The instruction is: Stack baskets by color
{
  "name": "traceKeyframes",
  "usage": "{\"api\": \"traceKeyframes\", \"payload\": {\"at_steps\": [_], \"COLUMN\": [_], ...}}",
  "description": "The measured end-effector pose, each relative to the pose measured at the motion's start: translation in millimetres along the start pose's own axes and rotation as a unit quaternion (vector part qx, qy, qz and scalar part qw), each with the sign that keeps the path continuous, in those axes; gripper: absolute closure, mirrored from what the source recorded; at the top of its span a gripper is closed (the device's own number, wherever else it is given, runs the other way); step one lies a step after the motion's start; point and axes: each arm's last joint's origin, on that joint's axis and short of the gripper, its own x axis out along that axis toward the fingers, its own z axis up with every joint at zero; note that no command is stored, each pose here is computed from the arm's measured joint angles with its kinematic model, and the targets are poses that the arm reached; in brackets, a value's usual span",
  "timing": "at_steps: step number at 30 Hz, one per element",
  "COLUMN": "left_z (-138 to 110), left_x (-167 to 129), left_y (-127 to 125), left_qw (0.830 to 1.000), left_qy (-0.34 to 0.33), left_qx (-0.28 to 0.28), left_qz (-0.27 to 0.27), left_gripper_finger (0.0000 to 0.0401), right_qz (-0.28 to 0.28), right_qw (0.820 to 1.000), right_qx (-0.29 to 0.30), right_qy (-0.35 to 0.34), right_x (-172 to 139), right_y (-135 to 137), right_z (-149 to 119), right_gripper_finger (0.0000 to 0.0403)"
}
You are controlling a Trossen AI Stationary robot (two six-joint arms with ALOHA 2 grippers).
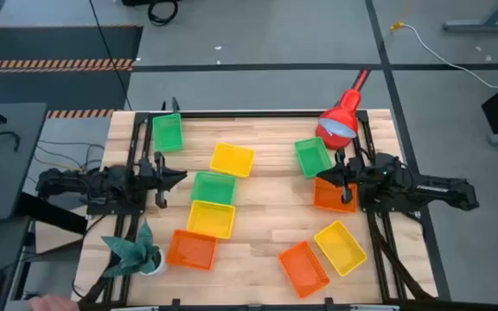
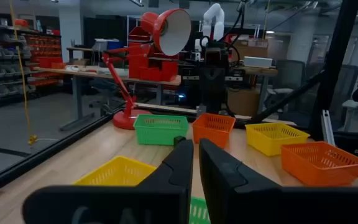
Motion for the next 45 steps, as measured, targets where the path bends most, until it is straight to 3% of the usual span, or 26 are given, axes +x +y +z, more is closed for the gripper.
{"api": "traceKeyframes", "payload": {"at_steps": [45], "left_z": [0.1], "left_x": [0.0], "left_y": [0.0], "left_qw": [1.000], "left_qy": [0.000], "left_qx": [0.000], "left_qz": [0.000], "left_gripper_finger": [0.0363], "right_qz": [0.000], "right_qw": [1.000], "right_qx": [0.000], "right_qy": [0.000], "right_x": [0.0], "right_y": [0.0], "right_z": [0.0], "right_gripper_finger": [0.0394]}}
